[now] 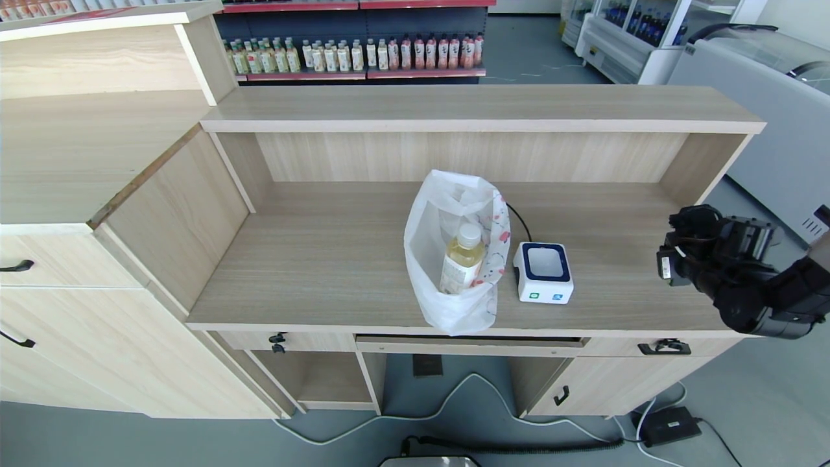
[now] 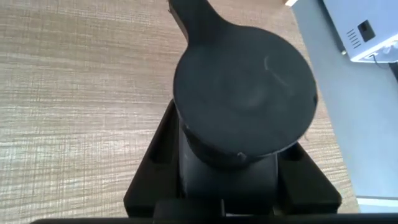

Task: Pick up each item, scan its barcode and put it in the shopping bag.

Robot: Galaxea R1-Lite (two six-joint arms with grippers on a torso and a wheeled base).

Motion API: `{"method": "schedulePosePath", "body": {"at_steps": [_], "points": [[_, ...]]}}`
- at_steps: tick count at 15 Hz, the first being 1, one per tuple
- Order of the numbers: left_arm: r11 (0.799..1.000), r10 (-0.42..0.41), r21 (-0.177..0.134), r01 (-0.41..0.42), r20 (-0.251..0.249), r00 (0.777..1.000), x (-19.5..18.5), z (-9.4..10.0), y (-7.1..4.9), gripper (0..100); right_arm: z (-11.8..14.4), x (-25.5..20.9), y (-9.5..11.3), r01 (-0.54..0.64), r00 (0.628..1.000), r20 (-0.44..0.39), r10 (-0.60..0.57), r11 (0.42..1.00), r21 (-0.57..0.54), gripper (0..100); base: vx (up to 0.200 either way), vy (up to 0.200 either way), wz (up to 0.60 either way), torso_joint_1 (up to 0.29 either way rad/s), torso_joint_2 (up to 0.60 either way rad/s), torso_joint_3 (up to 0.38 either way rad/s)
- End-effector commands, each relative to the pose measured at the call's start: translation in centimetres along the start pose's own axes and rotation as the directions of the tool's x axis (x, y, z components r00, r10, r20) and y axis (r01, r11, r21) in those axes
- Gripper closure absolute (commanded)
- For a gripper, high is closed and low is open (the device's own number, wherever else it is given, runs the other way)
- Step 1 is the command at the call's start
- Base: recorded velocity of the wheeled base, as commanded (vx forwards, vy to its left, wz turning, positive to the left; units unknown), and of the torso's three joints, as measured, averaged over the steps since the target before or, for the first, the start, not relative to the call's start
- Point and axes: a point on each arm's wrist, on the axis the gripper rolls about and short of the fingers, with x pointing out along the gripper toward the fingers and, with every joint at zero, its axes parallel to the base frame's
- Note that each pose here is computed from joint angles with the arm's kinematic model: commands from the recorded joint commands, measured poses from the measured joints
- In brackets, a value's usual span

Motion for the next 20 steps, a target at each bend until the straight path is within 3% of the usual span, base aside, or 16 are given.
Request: {"method": "schedulePosePath", "body": {"at_steps": [1,2,3,4,5,6,7,8,9,10,11,13,14,16,19,20], "points": [[1.0,0.0,0.0,0.0,-0.002,1.0,0.0,0.0,0.0,0,5.2,-9.9,-3.4,0.051,0.996,0.081,-0.041,0.991,-0.126,100,0.0,0.0,0.0,0.0,0.0,0.0],[1.0,0.0,0.0,0.0,-0.002,1.0,0.0,0.0,0.0,0,6.2,-14.1,-4.2,0.076,0.992,0.112,-0.051,0.97,-0.231,100,0.0,0.0,0.0,0.0,0.0,0.0],[1.0,0.0,0.0,0.0,0.0,1.0,0.0,0.0,0.0,0,6.3,-14.7,-4.3,0.079,0.992,0.117,-0.052,0.966,-0.247,100,0.0,0.0,0.0,0.0,0.0,0.0],[1.0,0.0,0.0,0.0,0.0,1.0,0.0,0.0,0.0,0,7.7,-19.7,-4.1,0.089,0.981,0.196,-0.009,0.911,-0.403,100,0.0,0.0,0.0,0.0,0.0,0.0],[1.0,0.0,0.0,0.0,0.0,1.0,0.0,0.0,0.0,0,9.4,-23.7,-2.8,0.072,0.926,0.337,0.173,0.793,-0.605,100,0.0,0.0,0.0,0.0,0.0,0.0],[1.0,0.0,0.0,0.0,0.0,1.0,0.0,0.0,0.0,0,10.5,-25.0,-2.3,0.111,0.852,0.428,0.303,0.692,-0.713,100,0.0,0.0,0.0,0.0,0.0,0.0],[1.0,0.0,0.0,0.0,0.0,1.0,0.0,0.0,0.0,0,11.6,-26.2,-1.4,0.181,0.723,0.506,0.47,0.578,-0.796,100,0.0,0.0,0.0,0.0,0.0,0.0],[1.0,0.0,0.0,0.0,-0.002,1.0,0.0,0.0,0.0,0,11.8,-26.6,-1.0,0.215,0.664,0.52,0.538,0.528,-0.821,100,0.0,0.0,0.0,0.0,0.0,0.0],[1.0,0.0,0.0,0.0,0.0,1.0,0.0,0.0,0.0,0,11.9,-27.3,0.8,0.328,0.528,0.514,0.676,0.395,-0.858,100,0.0,0.0,0.0,0.0,0.0,0.0],[1.0,0.0,0.0,0.0,0.0,1.0,0.0,0.0,0.0,0,11.8,-27.9,2.6,0.402,0.432,0.476,0.766,0.309,-0.862,100,0.0,0.0,0.0,0.0,0.0,0.0],[1.0,0.0,0.0,0.0,-0.004,1.0,0.0,-0.1,0.0,0,11.8,-28.4,3.8,0.494,0.35,0.455,0.818,0.252,-0.832,100,0.0,0.0,0.0,0.0,0.0,0.0],[1.0,0.0,0.0,0.0,0.0,1.0,0.0,0.0,0.0,0,12.0,-29.2,5.3,0.703,0.261,0.442,0.858,0.145,-0.696,100,0.0,0.0,0.0,0.0,0.0,0.0],[1.0,0.0,0.0,0.0,0.0,1.0,0.0,0.0,0.0,0,11.8,-29.3,6.3,0.778,0.192,0.421,0.886,0.124,-0.616,100,0.0,0.0,0.0,0.0,0.0,0.0],[1.0,0.0,0.0,0.0,0.0,1.0,0.0,0.0,0.0,0,11.9,-30.3,7.6,0.849,0.07,0.408,0.91,0.161,-0.503,100,0.0,0.0,0.0,0.0,0.0,0.0],[1.0,0.0,0.0,0.0,0.0,1.0,0.0,0.0,0.0,0,13.1,-33.5,9.5,0.917,-0.13,0.442,0.887,0.278,-0.287,100,0.0,0.0,0.0,0.0,0.0,0.0],[1.0,0.0,0.0,0.0,0.0,1.0,0.0,0.0,0.0,0,13.1,-33.9,10.0,0.92,-0.157,0.435,0.887,0.291,-0.261,100,0.0,0.0,0.0,0.0,0.0,0.0]]}}
